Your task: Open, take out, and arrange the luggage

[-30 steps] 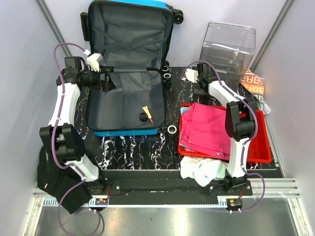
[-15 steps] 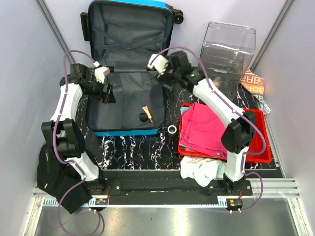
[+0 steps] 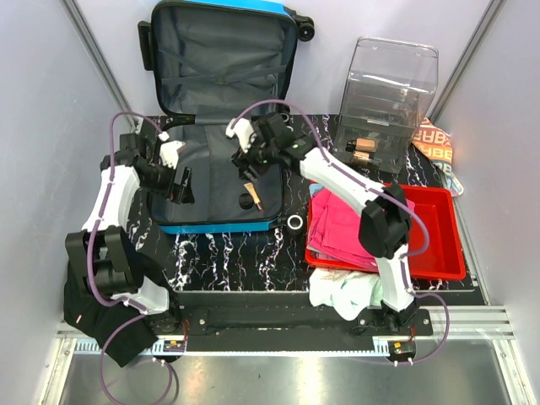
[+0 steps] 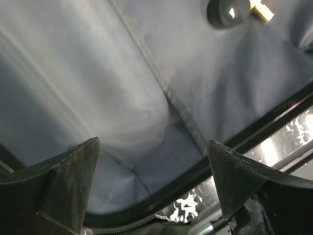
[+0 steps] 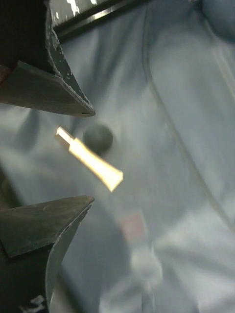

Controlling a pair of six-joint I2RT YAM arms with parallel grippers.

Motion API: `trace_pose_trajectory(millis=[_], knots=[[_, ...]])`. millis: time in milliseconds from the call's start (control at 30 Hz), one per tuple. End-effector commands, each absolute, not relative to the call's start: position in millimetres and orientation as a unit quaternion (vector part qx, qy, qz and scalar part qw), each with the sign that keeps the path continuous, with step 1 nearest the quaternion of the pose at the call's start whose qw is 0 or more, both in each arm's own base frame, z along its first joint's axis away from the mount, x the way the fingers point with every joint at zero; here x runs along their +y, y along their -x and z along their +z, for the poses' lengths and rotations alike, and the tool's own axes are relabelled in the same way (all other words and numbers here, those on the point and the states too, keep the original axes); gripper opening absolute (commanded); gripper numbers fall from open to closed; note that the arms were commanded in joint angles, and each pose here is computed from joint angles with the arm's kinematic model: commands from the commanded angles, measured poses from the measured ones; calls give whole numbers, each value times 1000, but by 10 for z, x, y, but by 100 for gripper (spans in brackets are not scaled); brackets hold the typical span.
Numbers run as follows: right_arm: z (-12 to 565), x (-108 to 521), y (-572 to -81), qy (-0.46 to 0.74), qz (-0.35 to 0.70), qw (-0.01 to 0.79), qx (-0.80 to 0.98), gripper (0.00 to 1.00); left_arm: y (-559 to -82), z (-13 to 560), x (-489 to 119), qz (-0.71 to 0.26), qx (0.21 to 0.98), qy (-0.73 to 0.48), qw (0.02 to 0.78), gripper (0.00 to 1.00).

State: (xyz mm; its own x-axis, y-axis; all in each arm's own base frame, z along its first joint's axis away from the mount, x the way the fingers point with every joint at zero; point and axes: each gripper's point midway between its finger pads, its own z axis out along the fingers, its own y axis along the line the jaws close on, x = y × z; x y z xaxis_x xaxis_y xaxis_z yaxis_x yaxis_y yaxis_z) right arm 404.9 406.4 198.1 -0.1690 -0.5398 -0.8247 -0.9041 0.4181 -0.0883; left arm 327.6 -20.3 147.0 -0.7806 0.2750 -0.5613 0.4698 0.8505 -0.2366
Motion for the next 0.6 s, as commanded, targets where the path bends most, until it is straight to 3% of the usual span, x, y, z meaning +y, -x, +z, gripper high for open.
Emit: trace_pose_trajectory(millis=[0,200,267,300,333,433,567], knots=[[1919,4366,-3787,490,263,394,732,71,-3230,1523,-34,-144,925,-201,288,95],[1607,4526,-3879,488,273,362,746,71,-3549,1693,9,-148,916,-222,300,96],[1495,4603,-3847,494,286,341,747,71,-3578,1643,-2,-168,920,-231,269,93],[1462,4609,-3852,496,289,336,747,71,-3701,1794,32,-157,912,-249,285,90],[1434,4634,-3848,501,291,334,744,71,-3656,1774,31,-164,916,-252,265,79],[1308,4636,-3854,492,292,317,757,71,-3666,1722,26,-180,920,-269,222,63],[1354,4516,-3761,497,324,306,744,71,-3560,1601,-40,-202,911,-314,176,59]])
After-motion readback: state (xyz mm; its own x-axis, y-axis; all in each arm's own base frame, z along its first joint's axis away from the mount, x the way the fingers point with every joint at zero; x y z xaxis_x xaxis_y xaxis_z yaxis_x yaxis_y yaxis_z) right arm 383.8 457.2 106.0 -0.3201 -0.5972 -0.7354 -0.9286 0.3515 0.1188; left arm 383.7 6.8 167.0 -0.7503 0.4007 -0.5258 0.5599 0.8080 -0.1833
